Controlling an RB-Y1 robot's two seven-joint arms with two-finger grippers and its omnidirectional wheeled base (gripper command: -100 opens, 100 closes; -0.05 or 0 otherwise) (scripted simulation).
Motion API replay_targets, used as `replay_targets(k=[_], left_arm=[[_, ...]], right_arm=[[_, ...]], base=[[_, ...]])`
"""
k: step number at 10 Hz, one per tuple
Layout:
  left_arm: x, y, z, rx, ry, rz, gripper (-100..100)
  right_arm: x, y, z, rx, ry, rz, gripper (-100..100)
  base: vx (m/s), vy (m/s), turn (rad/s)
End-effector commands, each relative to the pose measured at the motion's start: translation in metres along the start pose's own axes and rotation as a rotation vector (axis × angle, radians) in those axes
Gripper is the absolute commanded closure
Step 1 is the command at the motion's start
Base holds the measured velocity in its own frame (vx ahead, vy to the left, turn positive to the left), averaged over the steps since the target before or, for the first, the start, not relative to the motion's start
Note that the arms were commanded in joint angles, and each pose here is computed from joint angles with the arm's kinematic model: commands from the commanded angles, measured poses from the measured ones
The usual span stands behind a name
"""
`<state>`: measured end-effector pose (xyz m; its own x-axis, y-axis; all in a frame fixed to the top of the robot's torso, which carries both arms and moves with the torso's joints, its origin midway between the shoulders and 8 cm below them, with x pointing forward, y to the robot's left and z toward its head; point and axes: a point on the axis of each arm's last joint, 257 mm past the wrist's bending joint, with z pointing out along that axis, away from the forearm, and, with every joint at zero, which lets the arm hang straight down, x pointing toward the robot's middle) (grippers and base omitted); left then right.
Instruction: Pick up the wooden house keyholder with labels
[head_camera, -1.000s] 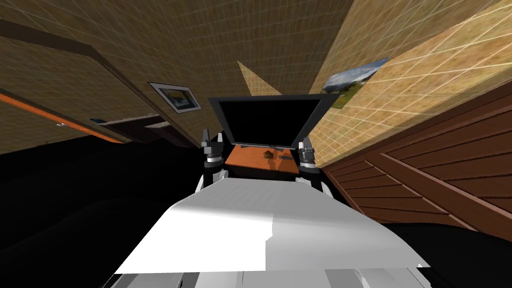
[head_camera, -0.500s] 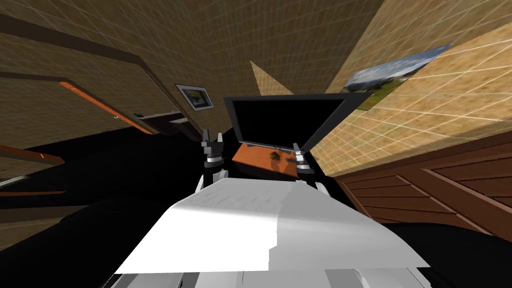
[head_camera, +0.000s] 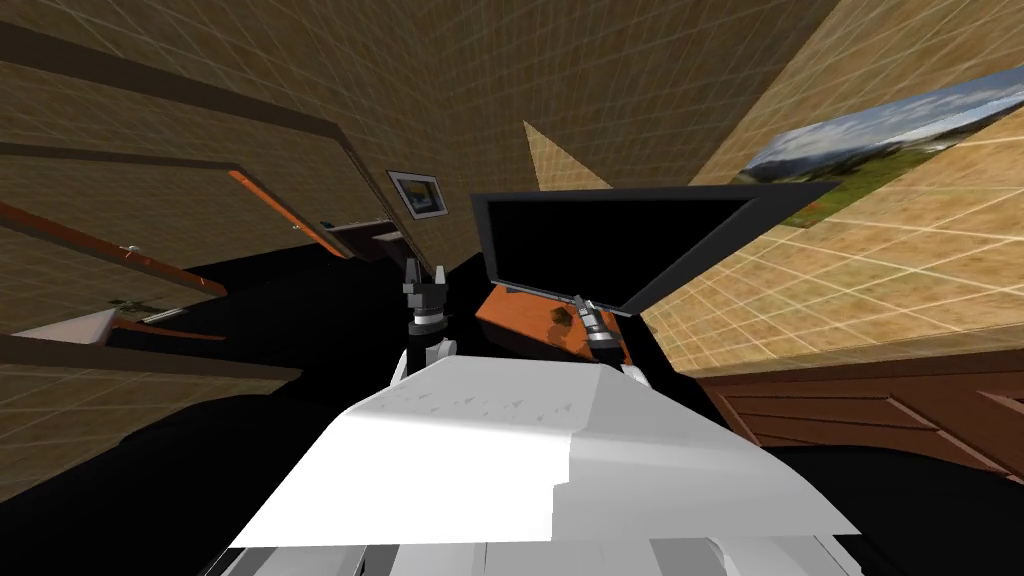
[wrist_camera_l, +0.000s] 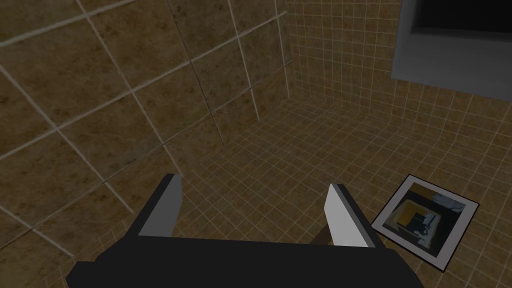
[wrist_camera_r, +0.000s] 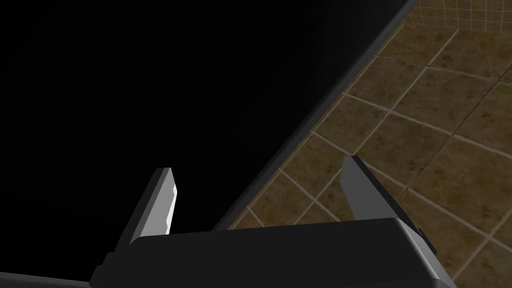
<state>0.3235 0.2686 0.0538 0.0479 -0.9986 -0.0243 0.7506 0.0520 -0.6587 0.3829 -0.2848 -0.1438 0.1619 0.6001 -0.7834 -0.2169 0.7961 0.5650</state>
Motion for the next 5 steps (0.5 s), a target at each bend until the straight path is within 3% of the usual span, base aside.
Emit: replay_targets(k=[1, 4, 5], left_arm=[[0.000, 0.000, 0.000, 0.000, 0.000, 0.000, 0], [0.000, 0.000, 0.000, 0.000, 0.000, 0.000, 0], [0.000, 0.000, 0.000, 0.000, 0.000, 0.000, 0]], right_arm=[[0.023, -0.024, -0.010, 0.055, 0.072, -0.097, -100], [0.043, -0.041, -0.018, 0.086, 0.135, -0.208, -100], [0.059, -0.059, -0.027, 0.120, 0.191, -0.283, -100]], base=[[-0.004, 0.067, 0.426], [0.005, 0.054, 0.169], [0.008, 0.051, 0.303]])
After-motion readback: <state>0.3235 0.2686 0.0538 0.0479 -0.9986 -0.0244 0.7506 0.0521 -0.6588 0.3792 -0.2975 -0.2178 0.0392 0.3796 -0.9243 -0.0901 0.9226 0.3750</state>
